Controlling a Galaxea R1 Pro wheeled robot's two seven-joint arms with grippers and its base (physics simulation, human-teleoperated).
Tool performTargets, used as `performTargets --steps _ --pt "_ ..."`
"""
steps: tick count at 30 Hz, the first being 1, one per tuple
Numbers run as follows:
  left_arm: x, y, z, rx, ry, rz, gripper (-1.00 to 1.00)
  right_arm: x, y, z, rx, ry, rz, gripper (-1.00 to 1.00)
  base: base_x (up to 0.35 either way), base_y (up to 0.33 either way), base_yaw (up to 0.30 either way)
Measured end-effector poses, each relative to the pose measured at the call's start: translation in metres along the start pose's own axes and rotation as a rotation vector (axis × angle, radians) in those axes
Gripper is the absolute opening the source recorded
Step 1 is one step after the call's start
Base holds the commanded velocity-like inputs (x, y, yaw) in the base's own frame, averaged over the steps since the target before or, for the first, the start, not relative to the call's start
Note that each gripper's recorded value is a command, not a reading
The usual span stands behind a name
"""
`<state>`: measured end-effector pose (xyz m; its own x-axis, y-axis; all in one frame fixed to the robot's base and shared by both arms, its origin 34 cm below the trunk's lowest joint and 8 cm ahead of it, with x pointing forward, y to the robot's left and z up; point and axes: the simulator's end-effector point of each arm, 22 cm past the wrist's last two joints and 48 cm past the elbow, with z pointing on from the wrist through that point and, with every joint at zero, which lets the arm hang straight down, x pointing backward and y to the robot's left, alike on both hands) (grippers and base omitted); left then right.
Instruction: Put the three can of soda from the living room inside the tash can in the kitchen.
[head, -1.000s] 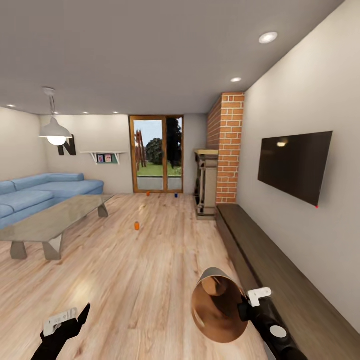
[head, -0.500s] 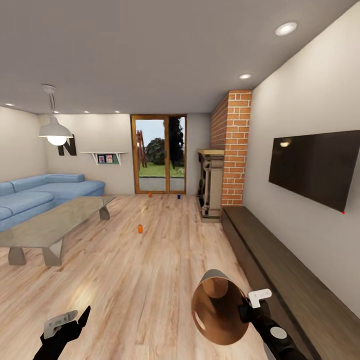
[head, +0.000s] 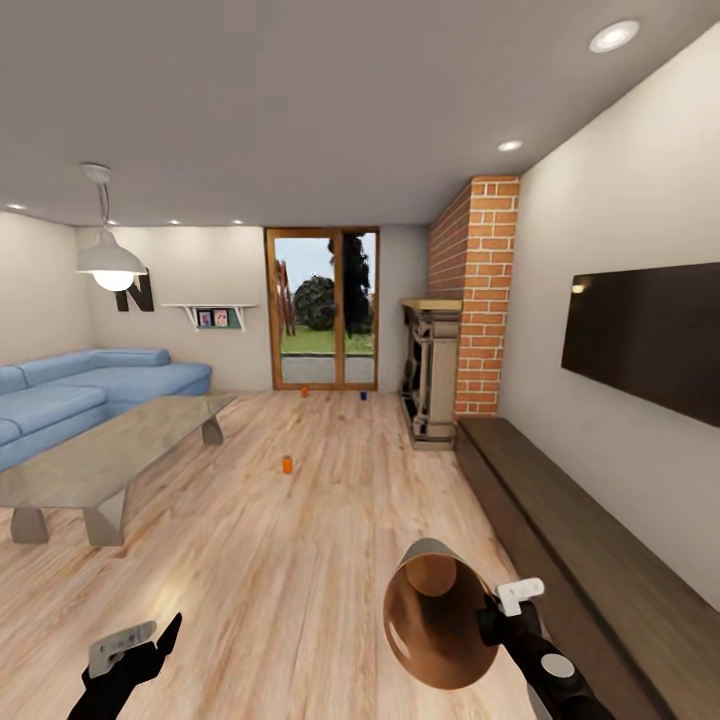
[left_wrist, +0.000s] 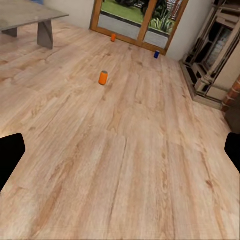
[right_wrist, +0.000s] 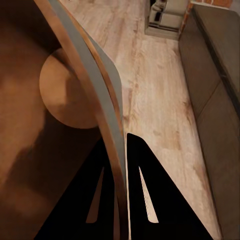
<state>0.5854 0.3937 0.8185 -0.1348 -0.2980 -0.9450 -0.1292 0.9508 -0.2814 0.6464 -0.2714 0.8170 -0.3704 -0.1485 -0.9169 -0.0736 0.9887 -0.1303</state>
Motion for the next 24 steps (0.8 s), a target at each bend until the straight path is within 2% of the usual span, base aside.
performTargets --steps 9,17,24 --pt "0.0011 -0.0010 0.0001 0.003 0.003 0.002 1.00 0.0000 -0.0005 0.0000 0.000 0.000 0.006 -1.00 0.277 0.212 -0.034" --pt "0.0009 -0.0015 0.0001 0.004 0.003 0.003 1.00 -0.0001 -0.0009 -0.0001 0.001 0.000 0.009 -1.00 0.303 0.152 -0.201" --pt "0.0046 -0.0010 -0.0002 0.002 0.010 -0.001 1.00 0.0048 0.0022 -0.0001 -0.002 0.010 0.014 -1.00 0.319 0.040 -0.237"
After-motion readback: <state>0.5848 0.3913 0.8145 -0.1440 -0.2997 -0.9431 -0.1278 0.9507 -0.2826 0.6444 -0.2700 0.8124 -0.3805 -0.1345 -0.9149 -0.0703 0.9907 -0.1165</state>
